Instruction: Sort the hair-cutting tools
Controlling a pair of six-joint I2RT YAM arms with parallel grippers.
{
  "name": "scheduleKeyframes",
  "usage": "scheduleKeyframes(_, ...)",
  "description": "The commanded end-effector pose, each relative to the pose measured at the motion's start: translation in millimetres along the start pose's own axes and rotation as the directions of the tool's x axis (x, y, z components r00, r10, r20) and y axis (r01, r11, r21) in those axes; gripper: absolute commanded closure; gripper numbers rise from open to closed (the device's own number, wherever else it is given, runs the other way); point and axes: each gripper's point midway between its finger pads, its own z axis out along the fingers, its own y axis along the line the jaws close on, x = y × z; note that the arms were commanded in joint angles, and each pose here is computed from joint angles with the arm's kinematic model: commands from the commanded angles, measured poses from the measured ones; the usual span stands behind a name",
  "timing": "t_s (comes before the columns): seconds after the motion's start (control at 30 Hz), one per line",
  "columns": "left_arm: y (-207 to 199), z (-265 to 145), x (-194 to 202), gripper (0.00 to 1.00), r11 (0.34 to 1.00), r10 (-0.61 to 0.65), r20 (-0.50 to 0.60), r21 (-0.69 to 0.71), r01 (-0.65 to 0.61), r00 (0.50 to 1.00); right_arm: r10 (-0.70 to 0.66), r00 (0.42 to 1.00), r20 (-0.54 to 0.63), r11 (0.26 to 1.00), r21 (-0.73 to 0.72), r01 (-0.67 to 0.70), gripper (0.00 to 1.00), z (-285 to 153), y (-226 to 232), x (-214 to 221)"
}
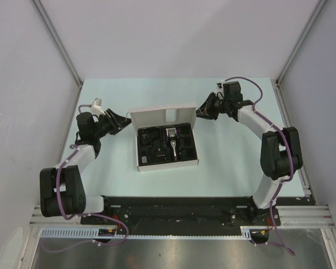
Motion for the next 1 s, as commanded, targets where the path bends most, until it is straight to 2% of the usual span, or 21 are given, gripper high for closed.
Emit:
scheduleKeyframes(0.0,-27,-4,11,0.57,0.997,0.012,-0.014,0.074,-0.010,1.000,-0.023,0.999,-0.025,0.999,0.030,0.023,0.84,-7,4,21)
scheduleKeyframes(0.7,4,-16,44,0.57,0.996,-0.085,-0.013,-0.041,0.085,0.996,-0.006,1.000,-0.030,0.995,0.099,0.009,0.84,-9,-17,40)
scheduleKeyframes(0.9,26,-23,52,0.57,0.981,-0.117,0.002,-0.158,0.116,0.993,-0.017,1.000,0.013,0.980,0.198,0.014,0.84,-17,-34,36)
scheduleKeyframes(0.97,45,-29,54,0.59,0.956,-0.117,0.024,-0.267,0.119,0.993,-0.031,0.999,0.026,0.976,0.216,0.025,0.84,-22,-33,36)
